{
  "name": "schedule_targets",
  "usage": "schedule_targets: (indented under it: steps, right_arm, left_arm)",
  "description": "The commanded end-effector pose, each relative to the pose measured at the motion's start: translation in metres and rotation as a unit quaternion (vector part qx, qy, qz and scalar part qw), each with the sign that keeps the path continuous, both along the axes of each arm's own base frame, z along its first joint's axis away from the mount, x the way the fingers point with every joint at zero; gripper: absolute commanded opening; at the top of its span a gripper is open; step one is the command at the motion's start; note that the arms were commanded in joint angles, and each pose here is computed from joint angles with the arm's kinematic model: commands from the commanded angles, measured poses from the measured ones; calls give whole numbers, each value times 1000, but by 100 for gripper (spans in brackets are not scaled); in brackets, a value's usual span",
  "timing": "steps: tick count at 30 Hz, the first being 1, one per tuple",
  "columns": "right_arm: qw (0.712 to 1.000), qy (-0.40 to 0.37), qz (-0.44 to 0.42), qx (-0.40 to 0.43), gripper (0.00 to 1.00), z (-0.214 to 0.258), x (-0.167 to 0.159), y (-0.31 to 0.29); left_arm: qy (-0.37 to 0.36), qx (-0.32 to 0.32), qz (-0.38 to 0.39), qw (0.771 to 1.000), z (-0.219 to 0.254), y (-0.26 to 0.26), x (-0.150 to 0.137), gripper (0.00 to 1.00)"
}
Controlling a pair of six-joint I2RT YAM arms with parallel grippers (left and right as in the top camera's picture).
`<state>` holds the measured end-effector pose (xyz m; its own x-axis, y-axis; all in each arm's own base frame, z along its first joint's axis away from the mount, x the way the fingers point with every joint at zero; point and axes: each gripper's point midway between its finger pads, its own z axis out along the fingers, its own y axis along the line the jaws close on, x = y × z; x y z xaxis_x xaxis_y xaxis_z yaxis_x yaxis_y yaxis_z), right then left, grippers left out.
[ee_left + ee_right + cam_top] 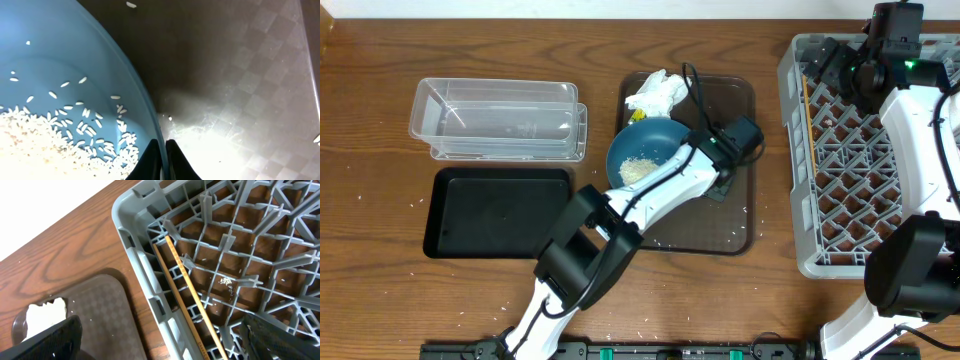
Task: Sort waste into correct bins and load items into the dishwasher rack
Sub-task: 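Grasp the rim of the blue rice bowl with the left gripper, then carry the blue bowl left over the black tray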
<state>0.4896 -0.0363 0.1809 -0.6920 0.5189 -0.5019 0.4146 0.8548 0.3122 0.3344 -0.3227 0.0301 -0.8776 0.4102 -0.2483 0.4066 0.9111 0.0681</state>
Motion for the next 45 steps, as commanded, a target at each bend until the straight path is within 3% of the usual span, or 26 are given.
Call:
schedule_targets:
  steps: [1,8,18,28,36,45]
  right_arm:
    - [1000,1,-8,4,99,-1,0,-4]
    - [1000,1,-8,4,99,-1,0,-4]
    - [1000,1,-8,4,99,-1,0,-4]
    - [1000,1,-8,4,99,-1,0,-4]
    - [1000,1,-8,4,99,-1,0,-4]
    - [1000,1,-8,4,99,-1,0,-4]
  left_arm:
    - [-28,-2,-3,1000,22,-7,-1,6]
    - [-56,-33,0,998,71,-5,-3,6]
    - [-86,-70,72,991,143,47,8,6]
    - [-62,-77,215,972,173,135,15,6]
    - [-62,-183,257,947,222,171,14,6]
    - [-9,-251,302,920,219,201,17,6]
